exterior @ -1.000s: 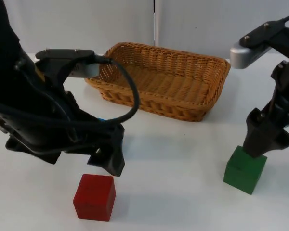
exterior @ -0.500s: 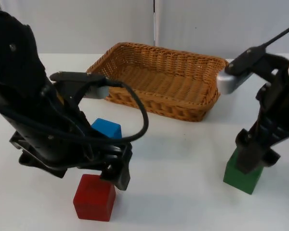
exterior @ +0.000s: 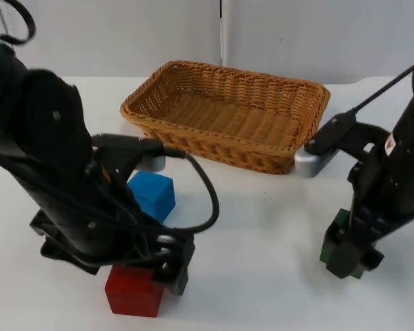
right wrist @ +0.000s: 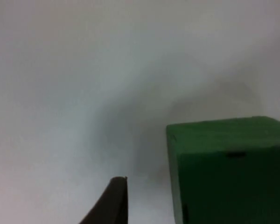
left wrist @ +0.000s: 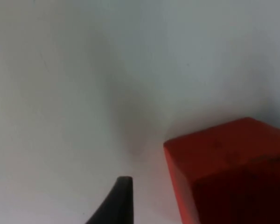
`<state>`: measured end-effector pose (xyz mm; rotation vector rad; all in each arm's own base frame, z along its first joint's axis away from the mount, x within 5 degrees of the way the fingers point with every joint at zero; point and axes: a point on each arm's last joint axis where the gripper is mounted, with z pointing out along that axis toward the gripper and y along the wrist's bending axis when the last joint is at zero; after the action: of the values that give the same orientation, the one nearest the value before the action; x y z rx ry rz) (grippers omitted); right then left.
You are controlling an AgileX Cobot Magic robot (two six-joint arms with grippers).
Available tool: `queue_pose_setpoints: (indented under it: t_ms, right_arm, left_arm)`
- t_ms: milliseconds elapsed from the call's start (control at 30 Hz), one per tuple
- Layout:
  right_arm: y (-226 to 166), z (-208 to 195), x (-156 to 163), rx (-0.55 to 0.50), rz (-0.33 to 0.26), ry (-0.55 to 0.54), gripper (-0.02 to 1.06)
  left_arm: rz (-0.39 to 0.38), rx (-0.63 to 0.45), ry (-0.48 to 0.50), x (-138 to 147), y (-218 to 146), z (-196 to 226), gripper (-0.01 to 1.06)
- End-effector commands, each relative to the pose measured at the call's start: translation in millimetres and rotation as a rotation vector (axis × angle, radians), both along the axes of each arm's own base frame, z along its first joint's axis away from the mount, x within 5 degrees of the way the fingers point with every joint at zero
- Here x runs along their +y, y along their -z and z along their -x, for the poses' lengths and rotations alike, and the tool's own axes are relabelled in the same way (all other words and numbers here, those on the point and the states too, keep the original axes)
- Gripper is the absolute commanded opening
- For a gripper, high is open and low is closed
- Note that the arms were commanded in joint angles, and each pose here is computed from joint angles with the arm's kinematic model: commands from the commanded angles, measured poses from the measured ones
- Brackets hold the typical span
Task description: Pick up one cube with each hand and place exactly two cubes into the same basket, leaving the remaining cube outside.
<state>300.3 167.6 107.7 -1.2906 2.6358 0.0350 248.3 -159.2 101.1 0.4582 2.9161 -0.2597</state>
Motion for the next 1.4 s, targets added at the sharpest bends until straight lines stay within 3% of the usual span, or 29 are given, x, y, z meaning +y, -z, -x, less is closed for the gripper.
queue_pose_setpoints:
  t_ms: [0,400,500,567,767,867,900,1000,1033,1133,1200,1367]
  right_arm:
    - [5,-1,2,-0.003,-0.002,-0.011,1.05]
    - [16,-2,3,0.002,0.001,-0.01,1.03]
    - [16,-3,4,-0.006,-0.003,-0.01,0.98]
    - [16,-3,4,-0.011,-0.005,-0.01,0.85]
    - [16,-4,4,-0.013,-0.007,-0.01,0.69]
    - [15,-4,4,-0.015,-0.006,-0.012,0.5]
    - [15,-4,4,-0.015,-0.006,-0.012,0.5]
    - [15,-3,4,-0.01,-0.004,-0.012,0.25]
    - [15,-3,4,-0.01,-0.004,-0.012,0.25]
    - [10,-1,3,0.001,0.002,-0.012,0.0]
    - [2,-1,3,-0.012,-0.006,-0.013,0.0]
    - [-37,1,2,-0.094,-0.051,-0.013,0.0]
  left_arm:
    - [-0.009,0.002,-0.001,-1,7,-1,1.05]
    - [-0.03,0.02,-0.001,-1,24,-2,1.05]
    - [-0.03,0.02,-0.001,-1,24,-2,1.05]
    - [-0.03,0.018,-0.002,-1,24,-2,1.05]
    - [-0.031,0.018,0.0,-1,24,-2,1.02]
    - [-0.031,0.018,0.0,-1,24,-2,0.86]
    - [-0.031,0.018,0.0,-1,24,-2,0.86]
    - [-0.022,0.023,-0.017,-2,24,-2,0.57]
    - [-0.022,0.023,-0.017,-2,24,-2,0.57]
    - [-0.018,0.03,-0.027,-2,24,-1,0.24]
    - [-0.016,0.026,-0.027,-2,23,-2,0.04]
    - [0.01,-0.014,-0.027,-3,9,-3,0.0]
